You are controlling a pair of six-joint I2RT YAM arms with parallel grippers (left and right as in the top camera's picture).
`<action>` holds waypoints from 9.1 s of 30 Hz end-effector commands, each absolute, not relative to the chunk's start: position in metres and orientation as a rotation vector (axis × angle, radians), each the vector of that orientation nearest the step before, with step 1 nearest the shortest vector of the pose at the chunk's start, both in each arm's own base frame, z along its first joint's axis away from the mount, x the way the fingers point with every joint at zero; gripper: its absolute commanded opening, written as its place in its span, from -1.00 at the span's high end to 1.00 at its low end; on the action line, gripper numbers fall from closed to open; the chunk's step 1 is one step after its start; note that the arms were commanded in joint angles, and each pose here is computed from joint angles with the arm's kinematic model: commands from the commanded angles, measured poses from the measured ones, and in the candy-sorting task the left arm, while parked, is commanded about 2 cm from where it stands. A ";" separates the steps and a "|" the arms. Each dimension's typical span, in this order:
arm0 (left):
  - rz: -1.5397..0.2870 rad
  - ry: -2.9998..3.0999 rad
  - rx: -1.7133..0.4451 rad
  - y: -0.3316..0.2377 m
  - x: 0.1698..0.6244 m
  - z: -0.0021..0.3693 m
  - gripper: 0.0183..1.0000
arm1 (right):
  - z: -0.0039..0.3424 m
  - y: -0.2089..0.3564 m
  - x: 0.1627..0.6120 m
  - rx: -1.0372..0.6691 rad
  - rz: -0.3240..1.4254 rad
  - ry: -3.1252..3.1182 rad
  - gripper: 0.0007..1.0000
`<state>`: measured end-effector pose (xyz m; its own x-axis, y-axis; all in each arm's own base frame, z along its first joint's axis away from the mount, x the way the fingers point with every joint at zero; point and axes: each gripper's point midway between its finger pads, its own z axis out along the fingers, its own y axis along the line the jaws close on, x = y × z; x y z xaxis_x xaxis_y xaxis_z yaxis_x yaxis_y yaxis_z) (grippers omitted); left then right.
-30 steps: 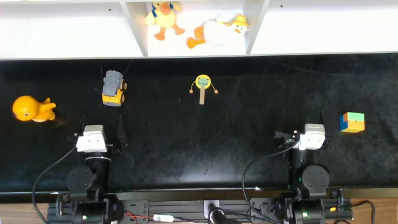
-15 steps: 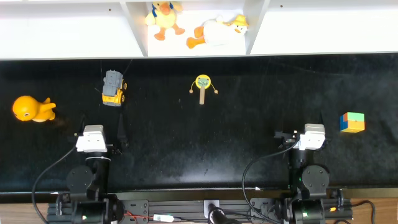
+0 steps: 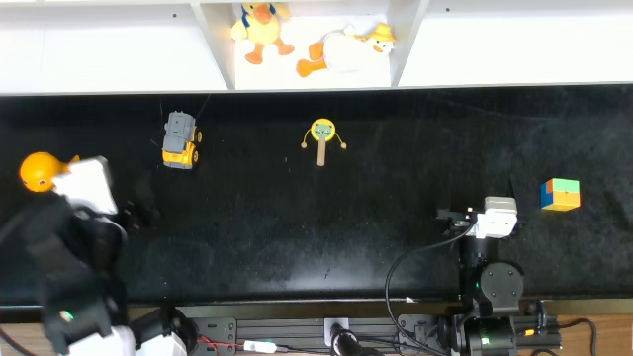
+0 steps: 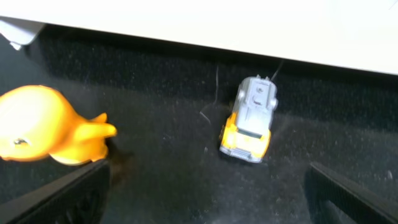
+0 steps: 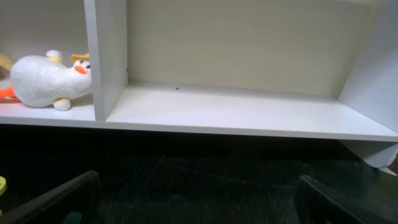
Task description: Store Toys
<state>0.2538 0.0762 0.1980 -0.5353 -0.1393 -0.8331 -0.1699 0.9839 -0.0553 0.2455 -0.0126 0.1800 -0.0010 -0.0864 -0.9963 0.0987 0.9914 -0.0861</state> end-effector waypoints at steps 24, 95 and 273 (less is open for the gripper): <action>0.206 2.321 0.017 0.205 0.223 0.187 -1.00 | 0.176 -0.013 0.246 0.010 -0.146 1.567 -0.99; 0.154 2.051 -0.286 0.210 0.401 0.258 0.75 | 0.176 -0.013 0.246 0.010 -0.146 1.567 -0.99; 0.015 2.166 0.057 0.017 0.480 0.180 -1.00 | 0.176 -0.013 0.246 0.010 -0.146 1.567 -0.99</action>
